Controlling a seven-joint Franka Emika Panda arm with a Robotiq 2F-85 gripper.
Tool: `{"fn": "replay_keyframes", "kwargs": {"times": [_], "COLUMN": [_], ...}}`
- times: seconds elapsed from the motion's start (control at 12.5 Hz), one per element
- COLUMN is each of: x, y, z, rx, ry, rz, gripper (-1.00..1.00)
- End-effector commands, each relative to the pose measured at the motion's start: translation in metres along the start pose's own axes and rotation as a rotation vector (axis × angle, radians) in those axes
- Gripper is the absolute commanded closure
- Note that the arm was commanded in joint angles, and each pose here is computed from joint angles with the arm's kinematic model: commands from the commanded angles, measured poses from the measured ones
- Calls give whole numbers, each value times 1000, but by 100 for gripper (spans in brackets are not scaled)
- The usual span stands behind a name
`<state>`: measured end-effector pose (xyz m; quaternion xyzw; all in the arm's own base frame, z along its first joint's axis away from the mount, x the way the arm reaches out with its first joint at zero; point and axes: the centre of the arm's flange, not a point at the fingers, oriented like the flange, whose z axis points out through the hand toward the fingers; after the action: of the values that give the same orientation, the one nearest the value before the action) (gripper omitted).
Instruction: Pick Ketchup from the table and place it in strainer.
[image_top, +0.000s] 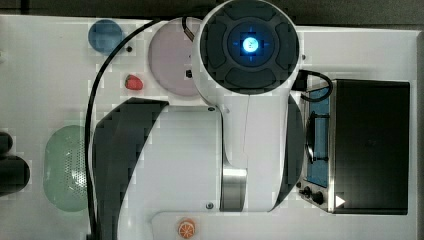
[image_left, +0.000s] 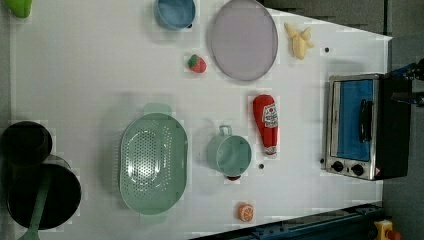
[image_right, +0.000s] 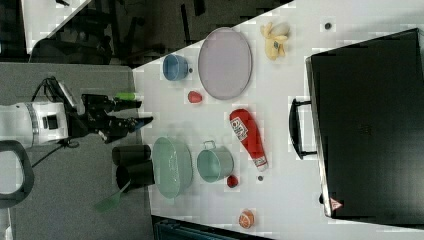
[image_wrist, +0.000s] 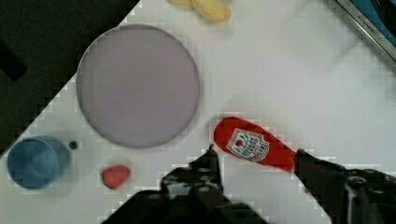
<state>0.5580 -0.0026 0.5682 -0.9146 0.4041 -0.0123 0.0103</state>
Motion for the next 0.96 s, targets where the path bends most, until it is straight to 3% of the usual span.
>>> {"fn": "replay_keyframes", "kwargs": {"times": [0.08, 0.24, 0.56, 0.96], "x": [-42, -42, -39, -26], "y": [81, 79, 61, 41], "z": [-30, -20, 29, 115], "rx": [-70, -80, -101, -67], "ry": [-70, -80, -108, -129], "rz": [76, 64, -59, -549], "gripper": [-59, -99, -100, -100]}}
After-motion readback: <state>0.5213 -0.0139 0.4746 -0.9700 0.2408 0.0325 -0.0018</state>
